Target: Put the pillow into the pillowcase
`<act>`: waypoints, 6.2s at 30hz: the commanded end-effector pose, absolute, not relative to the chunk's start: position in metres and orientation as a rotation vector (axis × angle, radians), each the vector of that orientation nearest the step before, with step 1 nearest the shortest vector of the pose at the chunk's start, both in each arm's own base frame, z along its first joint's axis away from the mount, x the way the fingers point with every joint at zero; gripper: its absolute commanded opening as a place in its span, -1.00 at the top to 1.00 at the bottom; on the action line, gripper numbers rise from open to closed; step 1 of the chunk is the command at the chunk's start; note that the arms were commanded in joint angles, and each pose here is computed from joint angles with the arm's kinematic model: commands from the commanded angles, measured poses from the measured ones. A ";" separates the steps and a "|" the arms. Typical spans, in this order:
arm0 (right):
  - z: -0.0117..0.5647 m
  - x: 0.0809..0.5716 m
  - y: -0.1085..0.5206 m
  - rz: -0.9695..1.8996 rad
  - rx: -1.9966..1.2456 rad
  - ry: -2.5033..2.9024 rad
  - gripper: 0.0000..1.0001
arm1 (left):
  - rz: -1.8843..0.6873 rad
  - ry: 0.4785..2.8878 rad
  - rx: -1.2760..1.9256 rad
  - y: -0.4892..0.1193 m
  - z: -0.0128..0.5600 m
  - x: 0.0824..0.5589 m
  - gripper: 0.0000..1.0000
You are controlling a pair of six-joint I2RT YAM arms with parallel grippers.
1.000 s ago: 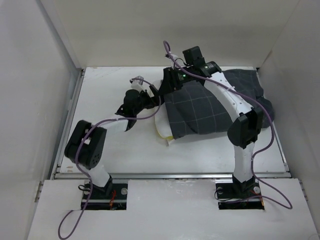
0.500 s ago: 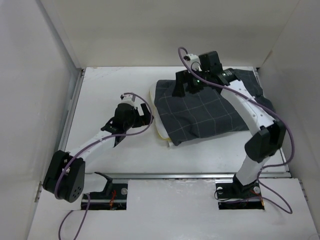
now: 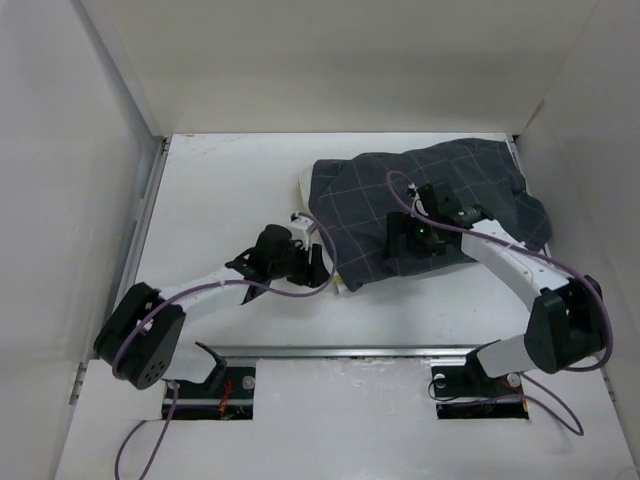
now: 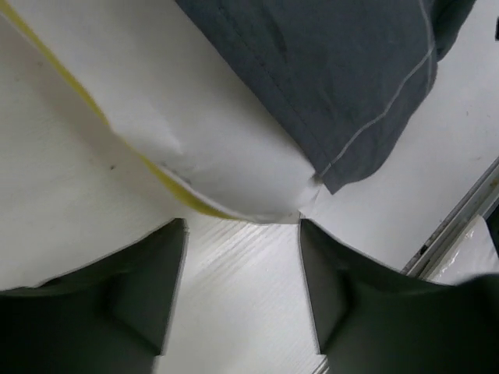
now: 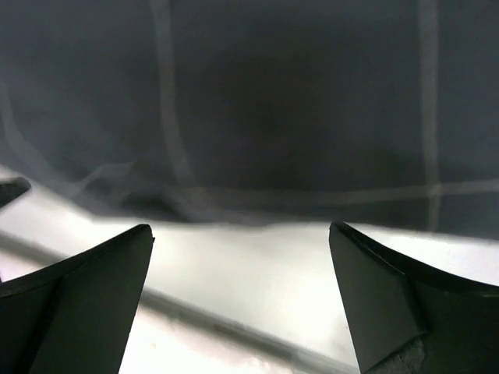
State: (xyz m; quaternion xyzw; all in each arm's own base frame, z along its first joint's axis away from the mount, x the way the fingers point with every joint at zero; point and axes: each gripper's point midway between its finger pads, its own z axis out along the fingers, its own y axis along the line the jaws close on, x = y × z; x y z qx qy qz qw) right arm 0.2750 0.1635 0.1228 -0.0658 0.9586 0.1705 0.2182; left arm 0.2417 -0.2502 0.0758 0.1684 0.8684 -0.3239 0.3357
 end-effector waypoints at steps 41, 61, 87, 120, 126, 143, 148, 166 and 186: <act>0.124 0.334 0.211 0.351 -0.278 2.231 0.72 | -1.032 1.891 0.759 -0.351 0.157 0.308 1.00; 0.275 0.190 0.318 0.963 -1.191 1.848 1.00 | -1.288 1.725 0.474 -0.419 0.189 0.367 0.71; 0.270 0.316 0.273 0.454 -0.766 2.028 -0.99 | -0.600 2.355 -0.169 -0.199 0.102 0.306 -0.13; 0.167 0.499 0.381 0.226 -0.739 2.128 1.00 | -1.096 2.109 0.015 -0.228 0.112 0.485 0.80; 0.286 0.439 0.430 0.737 -0.922 1.881 1.00 | -1.258 1.951 0.228 -0.278 0.147 0.472 1.00; 0.390 0.337 0.457 1.352 -1.084 1.621 1.00 | -1.795 1.519 0.305 -0.348 0.221 0.440 0.46; 0.358 0.359 0.444 1.266 -0.995 1.759 1.00 | -1.775 1.580 0.228 -0.315 0.192 0.442 -0.25; 0.353 0.397 0.377 0.980 -0.818 1.878 -1.00 | -0.369 2.334 -0.649 -0.072 0.062 0.386 -0.98; 0.230 0.387 0.273 0.296 -0.574 2.207 -1.00 | -0.850 2.126 -0.188 -0.174 0.144 0.384 -1.00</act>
